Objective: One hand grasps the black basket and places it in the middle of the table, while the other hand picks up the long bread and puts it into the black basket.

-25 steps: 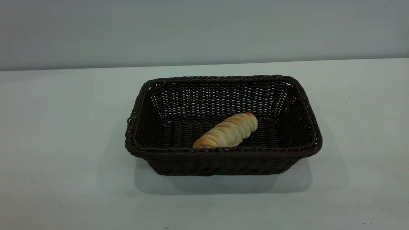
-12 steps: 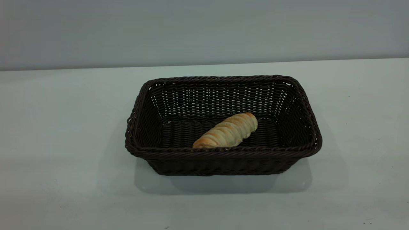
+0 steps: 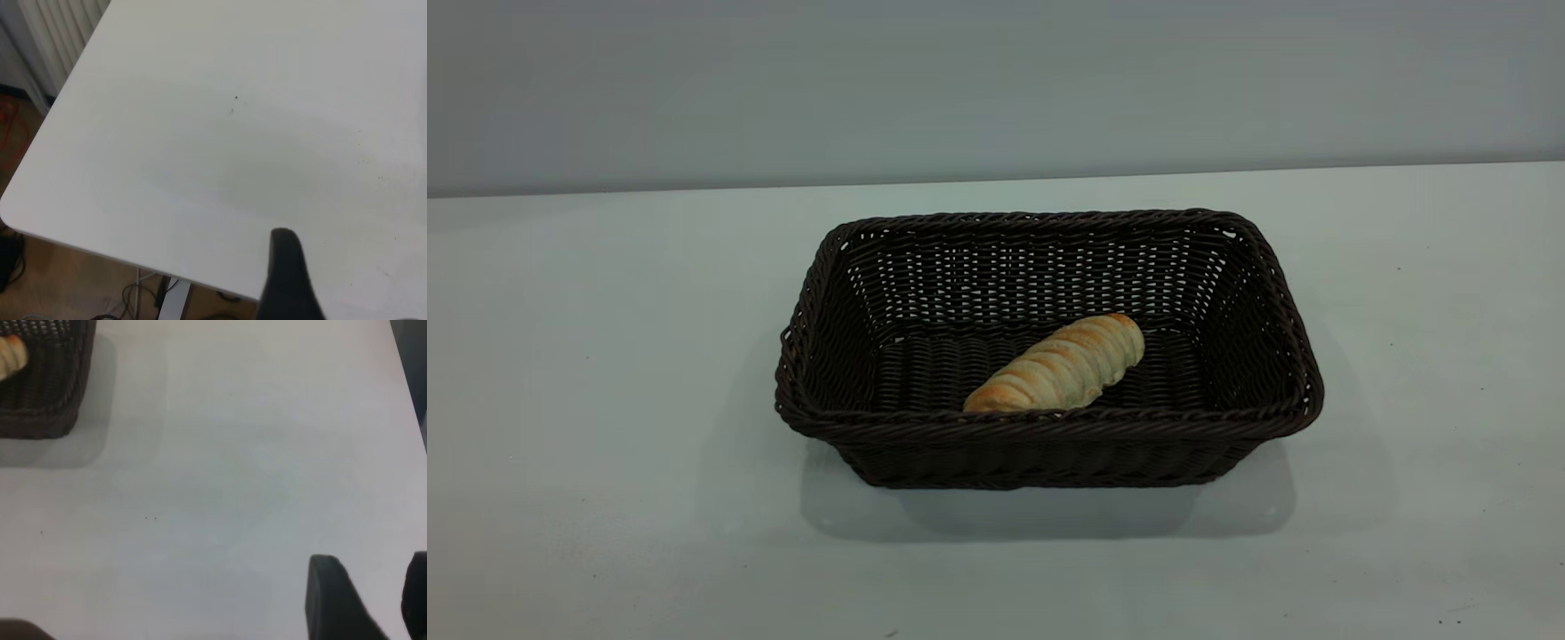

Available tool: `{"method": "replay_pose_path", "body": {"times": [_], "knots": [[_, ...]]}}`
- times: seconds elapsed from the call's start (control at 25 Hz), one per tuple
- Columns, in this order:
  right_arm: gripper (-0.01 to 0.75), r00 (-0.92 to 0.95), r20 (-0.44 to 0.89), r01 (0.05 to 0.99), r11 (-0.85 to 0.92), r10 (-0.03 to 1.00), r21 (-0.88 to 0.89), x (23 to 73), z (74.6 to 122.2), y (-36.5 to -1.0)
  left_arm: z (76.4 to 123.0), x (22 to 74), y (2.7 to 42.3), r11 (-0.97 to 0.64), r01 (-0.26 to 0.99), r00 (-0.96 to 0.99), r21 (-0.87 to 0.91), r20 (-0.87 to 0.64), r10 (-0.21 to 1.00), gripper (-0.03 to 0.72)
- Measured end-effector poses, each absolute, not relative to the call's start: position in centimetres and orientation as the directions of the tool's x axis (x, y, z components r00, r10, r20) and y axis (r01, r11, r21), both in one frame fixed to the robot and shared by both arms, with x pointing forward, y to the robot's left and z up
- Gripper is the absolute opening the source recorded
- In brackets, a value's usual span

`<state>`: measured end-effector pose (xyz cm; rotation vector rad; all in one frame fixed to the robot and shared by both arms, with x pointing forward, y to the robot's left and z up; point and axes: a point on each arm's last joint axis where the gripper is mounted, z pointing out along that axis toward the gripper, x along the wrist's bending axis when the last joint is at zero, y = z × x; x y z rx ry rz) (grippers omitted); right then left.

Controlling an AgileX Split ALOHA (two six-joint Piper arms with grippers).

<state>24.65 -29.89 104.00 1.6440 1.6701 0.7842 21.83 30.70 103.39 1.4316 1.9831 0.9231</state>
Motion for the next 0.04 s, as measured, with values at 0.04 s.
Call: {"method": "replay_pose_path", "body": {"times": [0.04], "knots": [[0.238, 0.006, -0.043, 0.605, 0.031, 0.999, 0.796, 24.65, 104.0, -29.89, 103.39, 21.83, 30.7, 0.209, 0.597, -0.305, 0.775, -0.021, 0.952, 0.586]]}}
